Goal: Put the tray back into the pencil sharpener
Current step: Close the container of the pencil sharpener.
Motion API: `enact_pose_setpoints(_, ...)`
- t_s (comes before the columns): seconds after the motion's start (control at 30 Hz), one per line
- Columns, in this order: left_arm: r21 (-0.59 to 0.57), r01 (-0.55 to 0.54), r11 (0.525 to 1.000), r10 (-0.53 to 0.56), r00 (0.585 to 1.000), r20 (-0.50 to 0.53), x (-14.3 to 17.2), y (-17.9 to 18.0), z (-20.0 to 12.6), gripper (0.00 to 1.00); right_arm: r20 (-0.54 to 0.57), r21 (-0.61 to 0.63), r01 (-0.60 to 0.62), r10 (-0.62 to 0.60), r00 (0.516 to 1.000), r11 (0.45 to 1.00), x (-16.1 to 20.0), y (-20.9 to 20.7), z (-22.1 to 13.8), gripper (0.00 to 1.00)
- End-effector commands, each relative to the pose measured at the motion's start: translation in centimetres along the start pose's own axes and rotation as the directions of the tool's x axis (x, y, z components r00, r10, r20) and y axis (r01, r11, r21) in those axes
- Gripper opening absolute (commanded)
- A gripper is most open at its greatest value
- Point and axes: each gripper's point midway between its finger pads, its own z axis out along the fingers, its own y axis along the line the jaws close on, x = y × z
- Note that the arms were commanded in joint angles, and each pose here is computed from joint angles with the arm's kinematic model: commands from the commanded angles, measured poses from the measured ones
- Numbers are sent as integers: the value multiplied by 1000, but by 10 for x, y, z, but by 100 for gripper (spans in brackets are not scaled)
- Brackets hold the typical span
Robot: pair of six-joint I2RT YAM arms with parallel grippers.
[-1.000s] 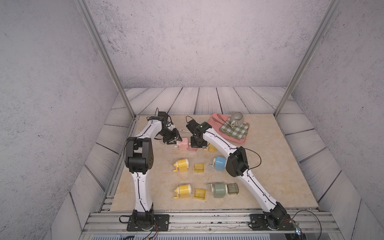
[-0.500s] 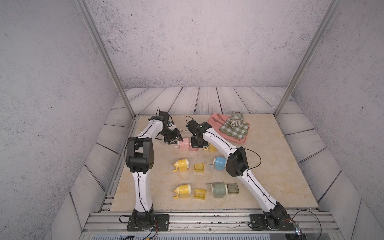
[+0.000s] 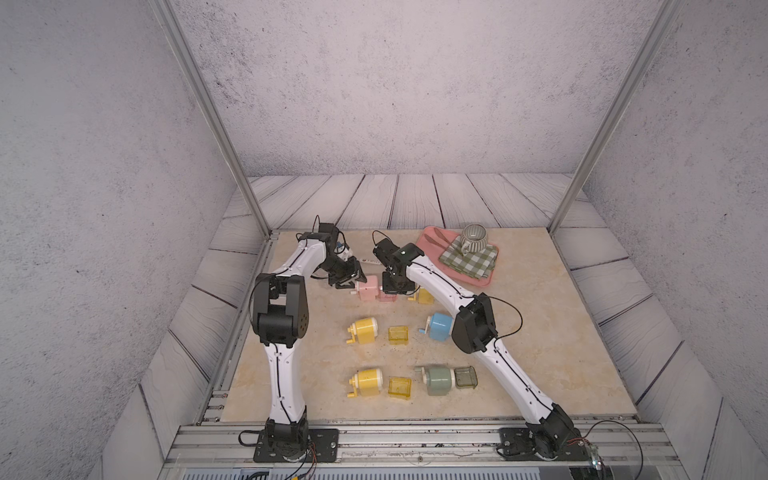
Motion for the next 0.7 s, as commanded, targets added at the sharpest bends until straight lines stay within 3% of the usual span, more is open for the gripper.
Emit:
enact_pose_setpoints(0.0,7,-15,1000,16,1000,-22,2,-3,6,51,-4,-6,-34,34,999,999,-2,-3,1,13)
enact_pose_setpoints(0.67,6,-17,1000,17,999,-28,3,-2,8,51,-7,-92,-43,43,999,995,-6,14,6,8)
